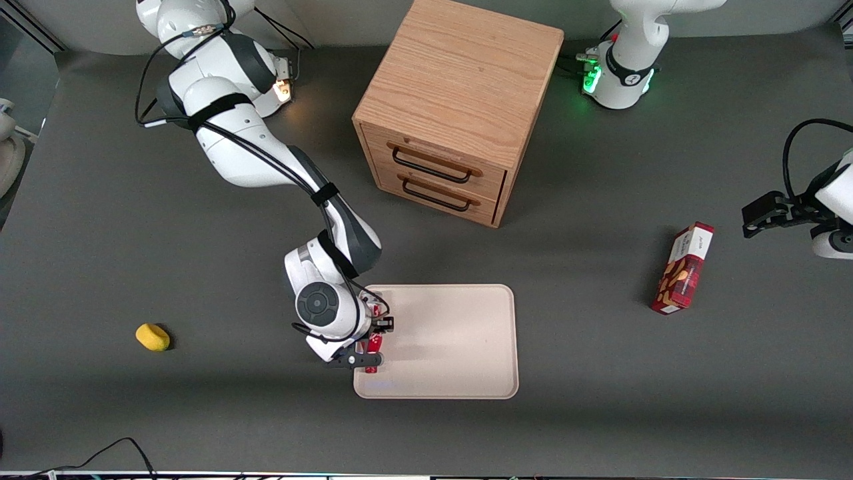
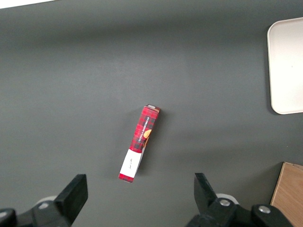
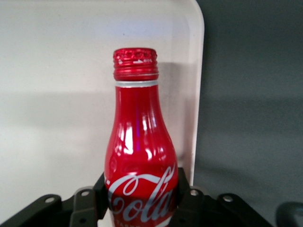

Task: Place coke bottle on tray
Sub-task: 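Lower the held bottle onto the beige tray with the right gripper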

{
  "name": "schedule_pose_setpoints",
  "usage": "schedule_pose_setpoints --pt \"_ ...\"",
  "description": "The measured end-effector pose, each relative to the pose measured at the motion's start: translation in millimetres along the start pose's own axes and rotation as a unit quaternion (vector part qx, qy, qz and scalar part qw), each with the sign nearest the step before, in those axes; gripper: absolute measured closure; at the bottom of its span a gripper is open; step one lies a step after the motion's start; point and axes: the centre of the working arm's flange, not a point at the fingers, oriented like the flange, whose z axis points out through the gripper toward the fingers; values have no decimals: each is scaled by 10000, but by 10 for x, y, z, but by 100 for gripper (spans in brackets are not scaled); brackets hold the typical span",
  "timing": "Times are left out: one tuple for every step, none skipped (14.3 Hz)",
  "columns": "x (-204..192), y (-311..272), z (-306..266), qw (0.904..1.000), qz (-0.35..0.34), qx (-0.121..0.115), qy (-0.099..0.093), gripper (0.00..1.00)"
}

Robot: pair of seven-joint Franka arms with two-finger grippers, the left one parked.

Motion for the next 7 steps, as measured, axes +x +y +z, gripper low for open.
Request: schedule_pose_setpoints --pt "9 -4 -4 10000 -2 22 46 33" --pt "15 -6 1 10000 -5 35 72 22" --pt "15 -6 15 10000 -6 40 80 13" --pt "17 -5 33 9999 -6 47 92 1" --pt "17 -4 47 9999 -6 49 95 0" --pt "16 -3 55 9999 -6 48 92 0" --pt "15 -3 59 9999 -5 47 90 0"
